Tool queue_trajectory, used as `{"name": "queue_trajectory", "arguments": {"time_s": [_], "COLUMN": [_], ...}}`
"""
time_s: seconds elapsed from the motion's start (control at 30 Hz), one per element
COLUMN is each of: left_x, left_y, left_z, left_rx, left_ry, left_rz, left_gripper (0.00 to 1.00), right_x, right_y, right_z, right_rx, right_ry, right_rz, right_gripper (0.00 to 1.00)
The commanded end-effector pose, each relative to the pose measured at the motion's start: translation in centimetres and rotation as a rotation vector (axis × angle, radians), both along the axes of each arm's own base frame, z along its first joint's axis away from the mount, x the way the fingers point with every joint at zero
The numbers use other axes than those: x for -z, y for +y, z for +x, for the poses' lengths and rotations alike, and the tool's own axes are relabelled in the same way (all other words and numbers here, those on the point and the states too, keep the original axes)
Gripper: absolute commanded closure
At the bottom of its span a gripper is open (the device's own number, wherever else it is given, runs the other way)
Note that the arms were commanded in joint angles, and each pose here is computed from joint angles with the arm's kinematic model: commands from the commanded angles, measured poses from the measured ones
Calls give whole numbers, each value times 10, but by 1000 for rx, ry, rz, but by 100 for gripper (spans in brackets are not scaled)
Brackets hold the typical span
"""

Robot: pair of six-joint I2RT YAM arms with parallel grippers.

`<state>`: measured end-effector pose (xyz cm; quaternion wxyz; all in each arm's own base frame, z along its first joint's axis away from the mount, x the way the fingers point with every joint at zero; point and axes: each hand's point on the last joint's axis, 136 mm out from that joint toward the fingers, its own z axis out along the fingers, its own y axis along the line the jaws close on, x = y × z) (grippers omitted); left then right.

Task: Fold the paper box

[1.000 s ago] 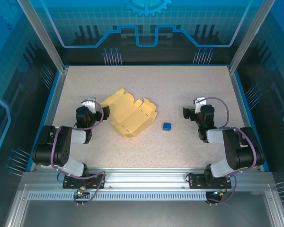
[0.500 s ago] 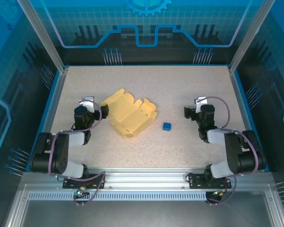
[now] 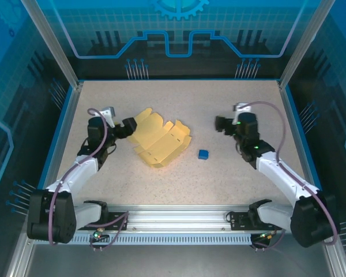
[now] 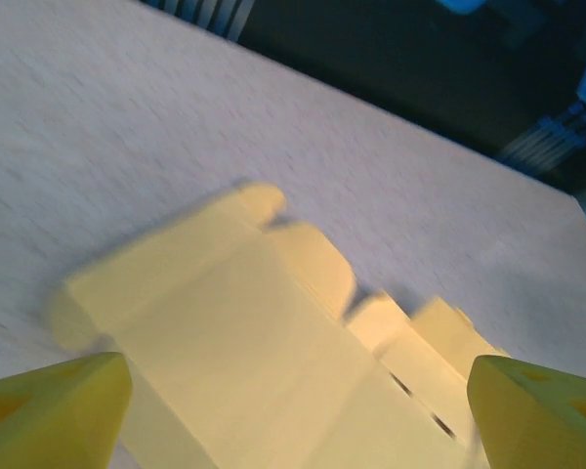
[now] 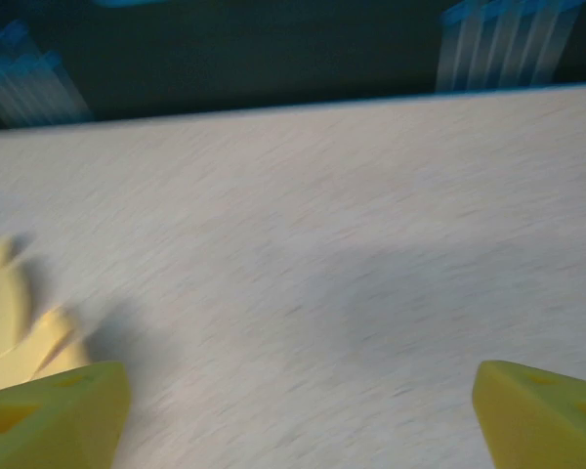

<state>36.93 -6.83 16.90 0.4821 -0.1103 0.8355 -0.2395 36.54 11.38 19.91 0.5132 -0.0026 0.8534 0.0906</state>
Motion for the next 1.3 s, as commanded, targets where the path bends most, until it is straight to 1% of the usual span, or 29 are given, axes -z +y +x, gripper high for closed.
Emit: {"name": "queue_trajectory", "arguments": {"time_s": [0.0, 0.07, 0.1, 0.2, 0.27, 0.43, 0.6, 0.7, 0.77, 0.93, 1.1, 1.27], "left_x": [1, 5, 6, 8, 8, 9, 7, 5, 4, 1, 1, 0], "left_y": [-39, -50, -53, -55, -58, -59, -54, -52, -51, -52, -53, -53], "left_z": [-17, -22, -23, -24, -25, -28, -29, -29, -30, -28, -27, -26], "left_rx": [102, 124, 127, 119, 124, 125, 106, 102, 99, 101, 99, 99], "left_ry": [73, 83, 85, 90, 83, 73, 59, 51, 49, 40, 38, 37], "left_rz": [-53, -24, -18, -11, -13, -10, 6, 17, 19, 15, 9, 4], "left_gripper": [9, 9, 9, 10, 9, 10, 10, 9, 9, 9, 9, 9], "right_x": [39, 58, 56, 68, 77, 104, 127, 137, 143, 148, 153, 153], "right_y": [64, 95, 108, 141, 160, 184, 195, 200, 200, 198, 194, 192], "right_z": [-38, -57, -61, -74, -75, -71, -61, -56, -53, -45, -39, -32], "right_rx": [-134, -175, -187, -203, -205, -152, -93, -79, -62, -31, 7, 24], "right_ry": [246, 336, 348, 389, 415, 478, 507, 513, 518, 506, 500, 470], "right_rz": [6, 16, 33, 123, 194, 252, 297, 310, 317, 343, 363, 388], "right_gripper": [13, 14, 14, 16, 17, 23, 28, 35, 42, 52, 60, 69]}}
